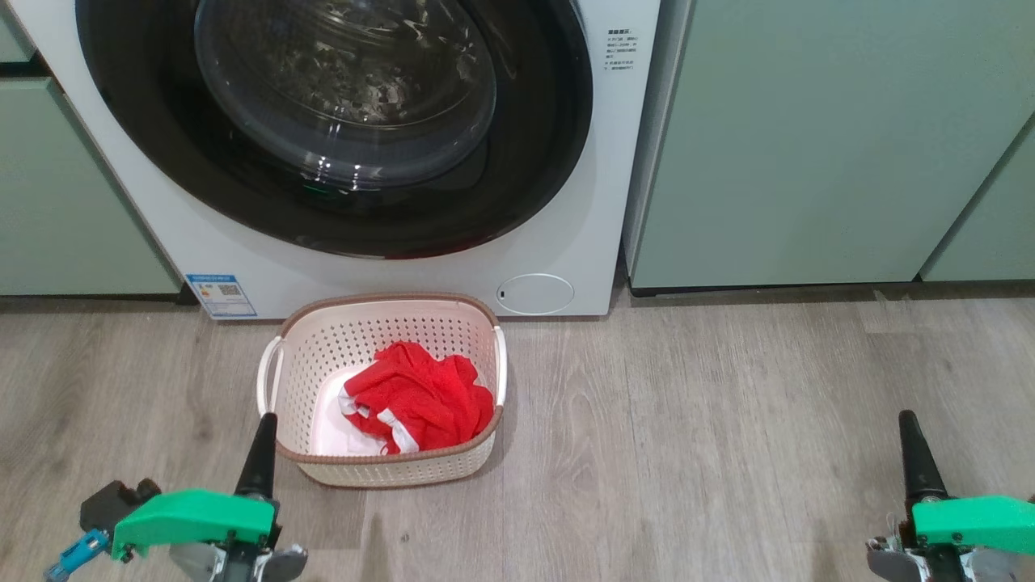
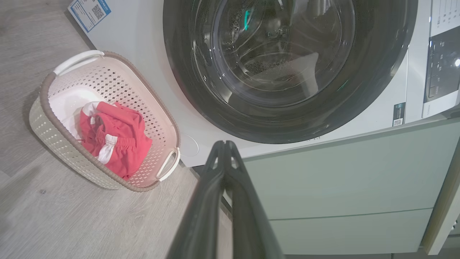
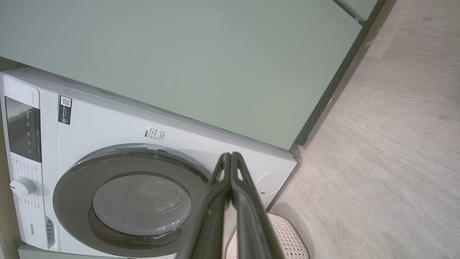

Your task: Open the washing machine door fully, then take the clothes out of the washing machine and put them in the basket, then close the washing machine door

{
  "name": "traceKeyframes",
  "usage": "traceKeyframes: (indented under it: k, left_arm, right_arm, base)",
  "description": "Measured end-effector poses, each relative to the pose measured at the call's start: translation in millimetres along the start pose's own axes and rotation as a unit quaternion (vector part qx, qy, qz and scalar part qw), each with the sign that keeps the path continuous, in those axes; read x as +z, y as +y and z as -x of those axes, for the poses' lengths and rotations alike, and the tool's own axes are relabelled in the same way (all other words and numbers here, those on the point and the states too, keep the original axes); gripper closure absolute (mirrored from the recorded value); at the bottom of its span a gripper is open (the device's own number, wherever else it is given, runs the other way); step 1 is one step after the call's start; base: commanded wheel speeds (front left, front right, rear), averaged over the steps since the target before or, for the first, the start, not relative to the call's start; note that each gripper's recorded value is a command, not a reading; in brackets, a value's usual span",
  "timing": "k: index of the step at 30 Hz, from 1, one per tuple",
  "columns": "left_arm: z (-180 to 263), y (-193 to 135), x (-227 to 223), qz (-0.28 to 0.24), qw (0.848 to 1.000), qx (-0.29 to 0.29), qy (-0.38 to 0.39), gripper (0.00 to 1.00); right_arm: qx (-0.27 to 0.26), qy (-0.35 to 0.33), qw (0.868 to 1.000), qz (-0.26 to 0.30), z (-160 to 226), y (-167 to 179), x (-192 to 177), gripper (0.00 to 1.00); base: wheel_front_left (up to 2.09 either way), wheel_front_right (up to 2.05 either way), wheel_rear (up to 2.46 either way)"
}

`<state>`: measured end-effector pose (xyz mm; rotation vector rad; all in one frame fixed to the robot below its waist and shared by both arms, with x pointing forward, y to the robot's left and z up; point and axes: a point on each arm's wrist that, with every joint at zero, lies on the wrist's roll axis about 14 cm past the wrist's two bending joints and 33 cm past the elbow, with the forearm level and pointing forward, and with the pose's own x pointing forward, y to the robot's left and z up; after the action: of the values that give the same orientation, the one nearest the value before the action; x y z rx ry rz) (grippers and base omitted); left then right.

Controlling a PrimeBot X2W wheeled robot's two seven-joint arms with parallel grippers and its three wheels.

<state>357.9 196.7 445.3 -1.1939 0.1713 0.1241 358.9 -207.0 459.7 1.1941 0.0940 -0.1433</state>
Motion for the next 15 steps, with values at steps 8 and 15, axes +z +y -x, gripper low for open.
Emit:
traceKeyframes:
  k: [8,15]
  left_arm:
    - [-2,-4,0,0.043,0.999,-0.006,0.0,1.0]
    - [-5,-15,0,0.08,0.997,-0.022,0.003,1.0]
  right_arm:
    - [0.007,0.003,0.999,-0.043,-4,5,1,1.0]
    - [0.013,0.006,0.997,-0.082,-6,9,1,1.0]
  base:
    - [0.0,0.0,0.0]
    - [0.0,0.0,0.0]
